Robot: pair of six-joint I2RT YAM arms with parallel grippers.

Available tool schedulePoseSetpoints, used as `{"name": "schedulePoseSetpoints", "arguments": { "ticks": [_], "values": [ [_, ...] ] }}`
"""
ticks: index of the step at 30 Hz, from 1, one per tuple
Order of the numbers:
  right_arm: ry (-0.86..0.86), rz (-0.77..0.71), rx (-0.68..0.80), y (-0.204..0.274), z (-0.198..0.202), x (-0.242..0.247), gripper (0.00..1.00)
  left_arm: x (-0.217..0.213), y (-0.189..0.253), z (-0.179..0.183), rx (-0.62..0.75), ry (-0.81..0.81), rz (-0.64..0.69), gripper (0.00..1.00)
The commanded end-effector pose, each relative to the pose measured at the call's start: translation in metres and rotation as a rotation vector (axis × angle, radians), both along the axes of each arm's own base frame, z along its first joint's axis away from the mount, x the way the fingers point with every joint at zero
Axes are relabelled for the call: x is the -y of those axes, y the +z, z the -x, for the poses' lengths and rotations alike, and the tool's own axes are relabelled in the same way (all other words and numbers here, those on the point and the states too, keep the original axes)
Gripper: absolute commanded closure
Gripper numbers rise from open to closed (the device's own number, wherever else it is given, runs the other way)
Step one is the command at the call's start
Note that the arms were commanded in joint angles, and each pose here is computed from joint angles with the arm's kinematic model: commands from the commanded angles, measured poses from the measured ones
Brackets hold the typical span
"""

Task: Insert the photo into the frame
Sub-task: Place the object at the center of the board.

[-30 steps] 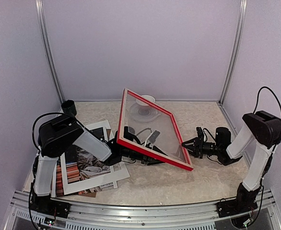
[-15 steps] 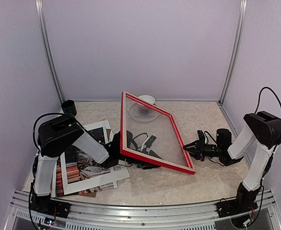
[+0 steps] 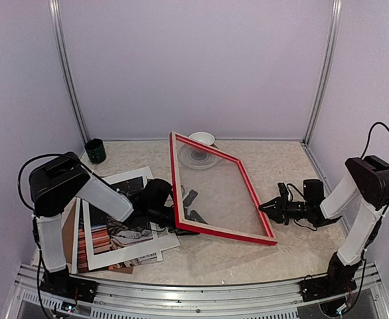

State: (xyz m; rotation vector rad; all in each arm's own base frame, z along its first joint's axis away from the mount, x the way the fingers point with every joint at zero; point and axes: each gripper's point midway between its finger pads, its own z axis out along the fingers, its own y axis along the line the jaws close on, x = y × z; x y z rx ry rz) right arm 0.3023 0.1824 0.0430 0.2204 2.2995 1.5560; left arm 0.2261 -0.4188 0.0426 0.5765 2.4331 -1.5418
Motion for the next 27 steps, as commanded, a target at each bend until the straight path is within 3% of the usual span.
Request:
{"name": "schedulePoseSetpoints", "arguments": {
  "ticks": [1,15,27],
  "values": [
    [0.030,0.040,0.063,0.007,0.001,0.003,0.86,-0.038,-0.023,-0.007,-0.009,0.094,-0.165,0.30],
    [-0.078,0.290,0.095,0.011,-0.002,0.042,0.87,-0.094,-0.043,-0.021,0.002,0.259,-0.411,0.26],
    [-0.169,0.359,0.090,0.010,-0.001,0.084,0.86,-0.116,-0.053,-0.029,-0.007,0.327,-0.479,0.26]
  ]
}}
